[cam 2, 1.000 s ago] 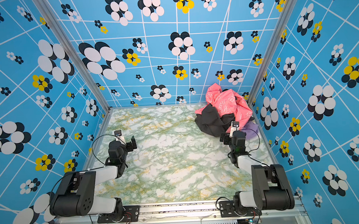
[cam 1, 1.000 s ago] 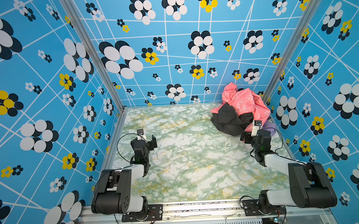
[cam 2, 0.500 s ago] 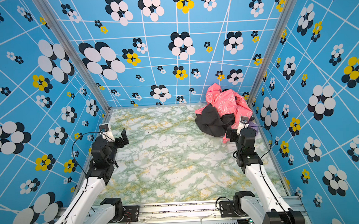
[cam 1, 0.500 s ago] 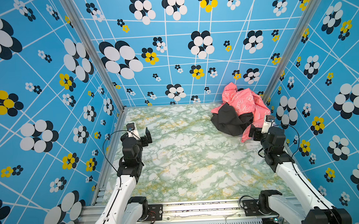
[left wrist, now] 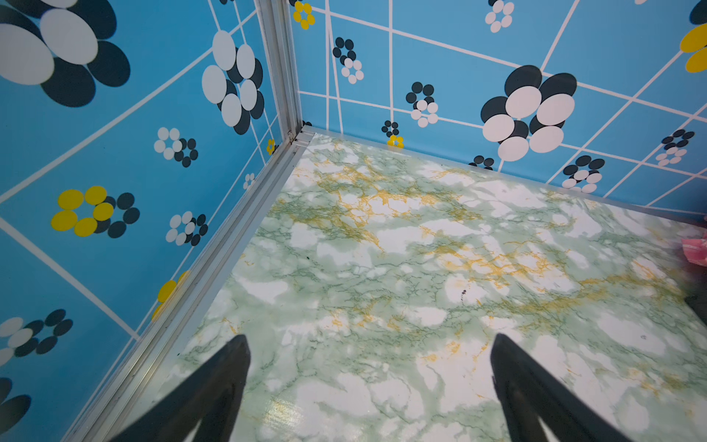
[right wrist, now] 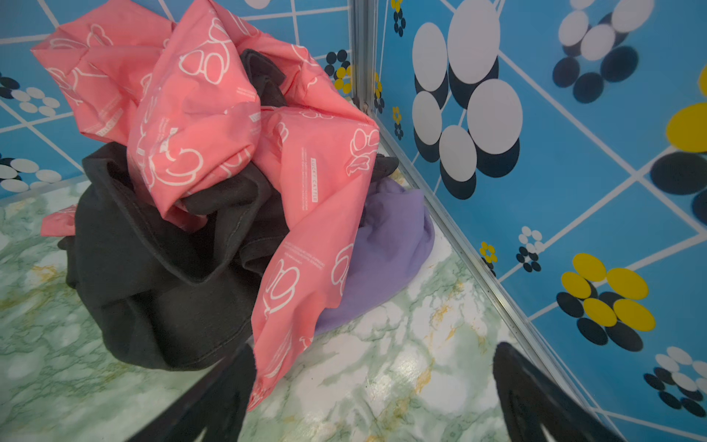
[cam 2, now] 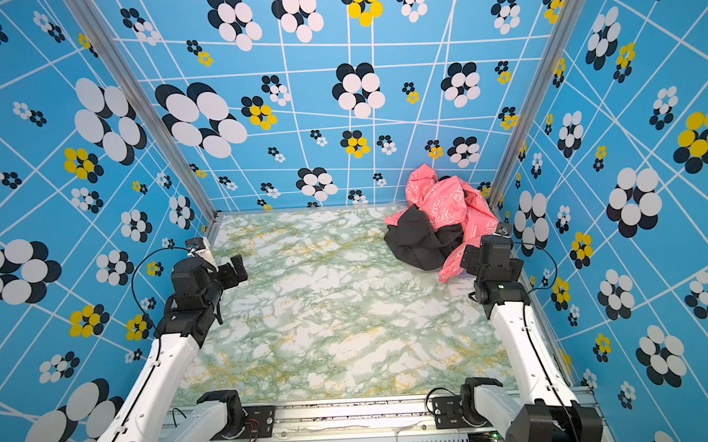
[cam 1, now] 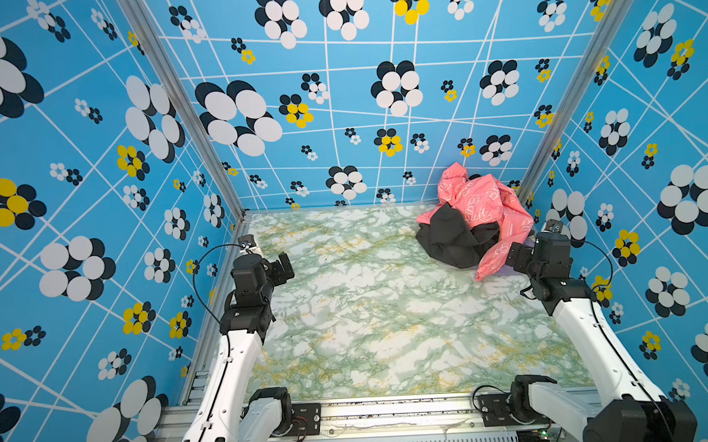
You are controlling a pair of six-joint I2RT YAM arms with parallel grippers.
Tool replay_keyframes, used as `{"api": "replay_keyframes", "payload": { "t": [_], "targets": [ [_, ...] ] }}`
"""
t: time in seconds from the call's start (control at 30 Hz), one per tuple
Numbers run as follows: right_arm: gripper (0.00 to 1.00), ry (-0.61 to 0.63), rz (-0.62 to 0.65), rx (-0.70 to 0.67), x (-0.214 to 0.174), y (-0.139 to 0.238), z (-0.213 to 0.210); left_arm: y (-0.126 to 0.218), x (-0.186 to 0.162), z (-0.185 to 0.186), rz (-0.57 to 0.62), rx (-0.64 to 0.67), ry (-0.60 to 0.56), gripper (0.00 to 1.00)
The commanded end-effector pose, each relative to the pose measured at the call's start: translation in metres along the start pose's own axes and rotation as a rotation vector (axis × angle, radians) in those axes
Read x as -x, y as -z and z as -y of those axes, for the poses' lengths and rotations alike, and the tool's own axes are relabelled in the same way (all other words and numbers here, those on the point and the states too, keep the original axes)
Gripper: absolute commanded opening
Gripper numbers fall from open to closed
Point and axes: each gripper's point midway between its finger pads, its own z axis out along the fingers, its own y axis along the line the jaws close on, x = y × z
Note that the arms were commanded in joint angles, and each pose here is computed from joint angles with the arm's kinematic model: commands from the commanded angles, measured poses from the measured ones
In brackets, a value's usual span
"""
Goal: Pick out a specific cloth from the pile
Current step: 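Raise the right gripper and move it beside the clothes pile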
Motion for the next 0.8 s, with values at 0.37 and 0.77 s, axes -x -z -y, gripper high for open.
{"api": "replay_keyframes", "payload": {
  "t": [0.37,0.77],
  "targets": [
    [0.99,-0.318,-0.198,0.086,-0.045,-0.030,0.012,0.003,-0.003,0.007,-0.057,-0.046,0.036,0.99],
    [0.89,-0.746,-0.285,0.206,-0.072,-0.068,0.028,0.009,0.004,0.031,-0.037,-0.188,0.030,0.99]
  ]
}}
